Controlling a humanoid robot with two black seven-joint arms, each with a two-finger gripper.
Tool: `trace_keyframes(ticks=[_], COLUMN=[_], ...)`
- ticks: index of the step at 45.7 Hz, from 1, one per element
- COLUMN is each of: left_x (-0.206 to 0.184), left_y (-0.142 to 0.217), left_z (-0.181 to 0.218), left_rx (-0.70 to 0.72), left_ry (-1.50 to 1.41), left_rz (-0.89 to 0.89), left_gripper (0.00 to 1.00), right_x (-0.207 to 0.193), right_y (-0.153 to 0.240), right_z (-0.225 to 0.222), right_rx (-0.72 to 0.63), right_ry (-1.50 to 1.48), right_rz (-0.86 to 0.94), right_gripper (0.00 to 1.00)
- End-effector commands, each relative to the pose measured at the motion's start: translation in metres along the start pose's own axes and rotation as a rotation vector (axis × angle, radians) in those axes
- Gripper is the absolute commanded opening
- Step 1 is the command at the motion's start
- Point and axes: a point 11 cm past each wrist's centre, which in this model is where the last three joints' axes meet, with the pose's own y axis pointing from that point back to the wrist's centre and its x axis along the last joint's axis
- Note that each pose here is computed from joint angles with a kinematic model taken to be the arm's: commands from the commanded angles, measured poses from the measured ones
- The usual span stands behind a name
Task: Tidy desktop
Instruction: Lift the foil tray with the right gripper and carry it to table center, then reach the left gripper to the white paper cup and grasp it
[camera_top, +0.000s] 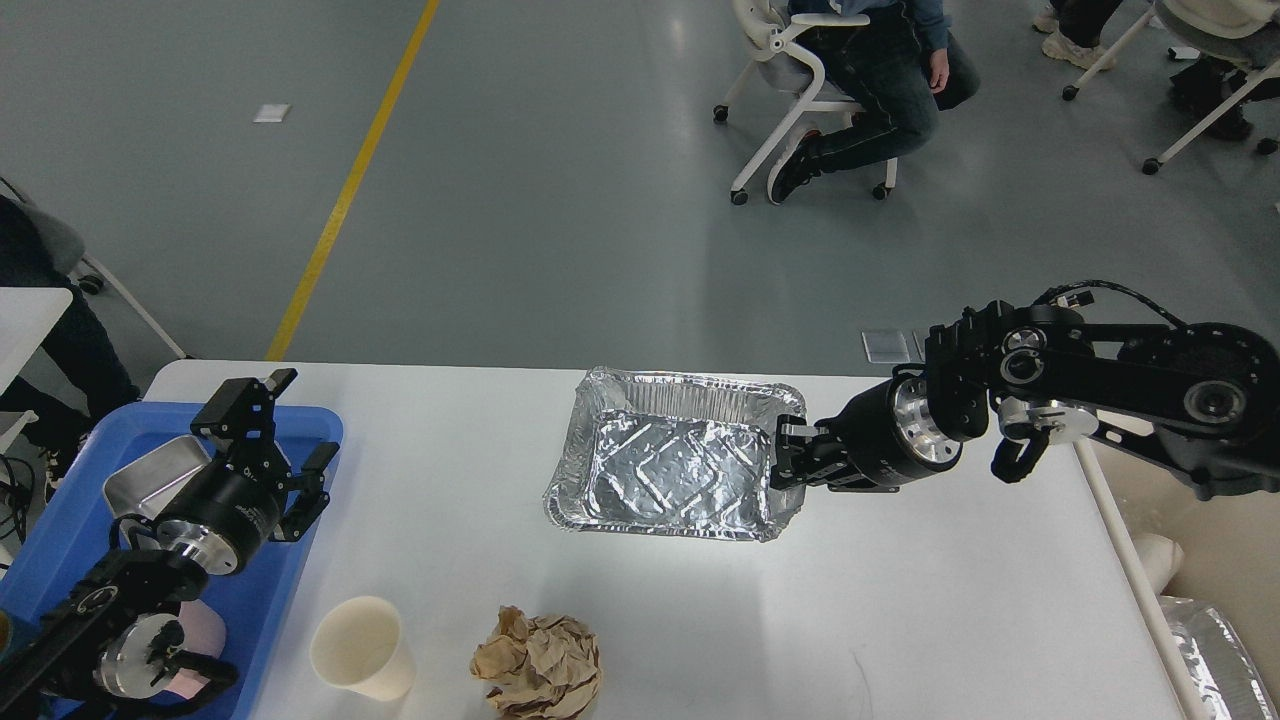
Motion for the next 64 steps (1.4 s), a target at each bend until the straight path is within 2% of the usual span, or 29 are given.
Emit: trace_keyframes(ticks=[1,6,15,23,43,52,64], left_x=[-0.002,0.010,0.059,0.063,0.063,0.057,0.053], left_y=[0.021,0.040,0.074,0.096,0.147,0.143,0.136], left_z=[0.010,0.036,0.080,0.095,0.066,0.065,0.044], left_rx=[0.138,0.215,0.318,0.375,0.535,0.501,0.488], left_ry=[-0.281,-0.485,-0.718,-0.957,-1.218,-1.207,-1.183], left_rz=[-0.132,-0.183,-0.140,-0.191,-0.337,-0.359,-0.379], left_gripper=[0.97,0.97,0.97,0.97,0.97,0.97,0.97], right_x=[0.002,0.004,0.005,0.005,0.010,0.011,0.009], right_y=[0.001,0.000,0.000,0.001,0.007,0.010,0.009], right_z=[0.001,0.003,0.002,0.005,0.010,0.012,0.009], right_rx=[-0.001,-0.002,-0.002,-0.006,-0.010,-0.009,-0.003], right_ry=[-0.005,-0.017,-0.018,-0.021,-0.031,-0.039,-0.028], right_rz=[0.006,0.007,0.011,0.013,0.031,0.037,0.033], right_gripper=[0.00,0.00,0.00,0.00,0.00,0.00,0.00])
